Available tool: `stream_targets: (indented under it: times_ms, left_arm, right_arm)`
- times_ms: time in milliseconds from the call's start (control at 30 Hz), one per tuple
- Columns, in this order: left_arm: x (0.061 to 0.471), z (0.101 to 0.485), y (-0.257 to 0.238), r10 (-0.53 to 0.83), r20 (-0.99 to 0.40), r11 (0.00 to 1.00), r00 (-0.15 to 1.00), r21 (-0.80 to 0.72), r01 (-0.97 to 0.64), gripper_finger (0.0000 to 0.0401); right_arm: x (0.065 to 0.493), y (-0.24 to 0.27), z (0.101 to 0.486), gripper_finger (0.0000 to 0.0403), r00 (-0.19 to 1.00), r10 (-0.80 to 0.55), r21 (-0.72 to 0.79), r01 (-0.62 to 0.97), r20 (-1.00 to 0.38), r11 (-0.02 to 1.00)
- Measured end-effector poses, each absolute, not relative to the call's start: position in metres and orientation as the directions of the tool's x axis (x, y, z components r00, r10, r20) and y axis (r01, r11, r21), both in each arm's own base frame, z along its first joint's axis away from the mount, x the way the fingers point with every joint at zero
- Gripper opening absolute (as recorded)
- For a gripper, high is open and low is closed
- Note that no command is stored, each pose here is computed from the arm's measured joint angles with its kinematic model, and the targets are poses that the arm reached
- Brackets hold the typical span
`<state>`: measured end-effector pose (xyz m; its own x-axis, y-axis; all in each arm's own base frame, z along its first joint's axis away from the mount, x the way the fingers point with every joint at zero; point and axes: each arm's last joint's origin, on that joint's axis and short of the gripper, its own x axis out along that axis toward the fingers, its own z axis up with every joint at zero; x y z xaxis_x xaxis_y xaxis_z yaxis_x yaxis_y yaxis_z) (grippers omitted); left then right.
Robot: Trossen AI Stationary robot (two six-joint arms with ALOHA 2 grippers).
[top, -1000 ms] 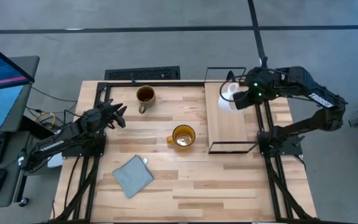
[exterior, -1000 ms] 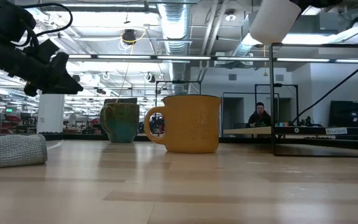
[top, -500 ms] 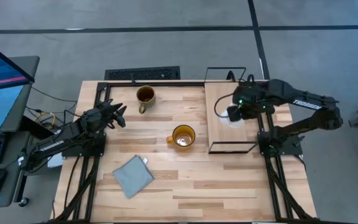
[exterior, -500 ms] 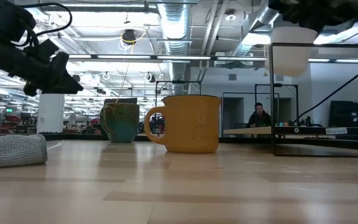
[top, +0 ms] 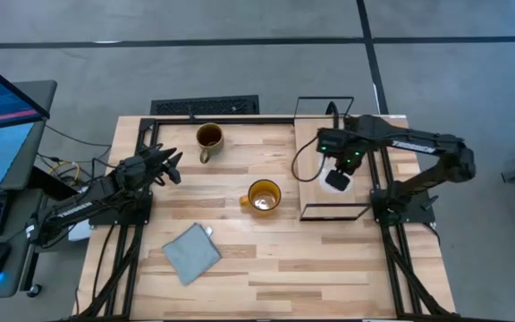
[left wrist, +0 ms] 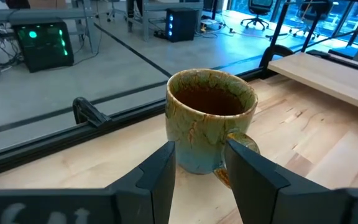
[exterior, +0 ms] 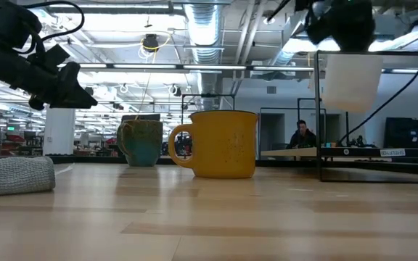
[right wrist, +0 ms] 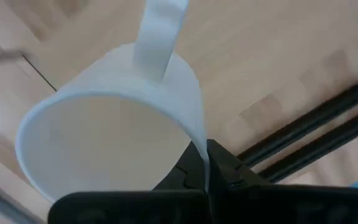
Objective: Stack small to large cups/mugs on shelf
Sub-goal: Put the white mug on the shelf
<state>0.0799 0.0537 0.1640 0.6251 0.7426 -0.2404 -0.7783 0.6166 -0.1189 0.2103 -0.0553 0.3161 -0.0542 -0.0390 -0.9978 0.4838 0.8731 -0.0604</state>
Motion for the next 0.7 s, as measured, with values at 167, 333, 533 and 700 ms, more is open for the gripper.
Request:
stream_targets:
  times_ms: [167, 333, 533, 700]
  left_arm:
    - [0.08, 0.164, 0.054, 0.742, -0.242, 0.616, 0.625, -0.12, -0.778, 0.013]
    - [0.08, 0.164, 0.054, 0.74, -0.243, 0.617, 0.627, -0.123, -0.777, 0.013]
    - [0.08, 0.164, 0.054, 0.74, -0.243, 0.616, 0.627, -0.127, -0.777, 0.013]
    - [0.08, 0.164, 0.054, 0.74, -0.244, 0.616, 0.627, -0.127, -0.777, 0.013]
  right_arm:
    - [0.228, -0.065, 0.296, 0.0009, -0.153, -0.016, -0.051, 0.229, -0.988, 0.972]
    - [0.241, -0.07, 0.279, 0.0009, -0.222, 0.008, -0.007, 0.064, -0.975, 0.998]
    - [0.255, -0.072, 0.265, 0.0009, -0.222, 0.01, 0.018, -0.032, -0.975, 0.999]
    - [0.262, -0.062, 0.26, 0.0009, -0.227, 0.0, 0.033, -0.142, -0.974, 0.989]
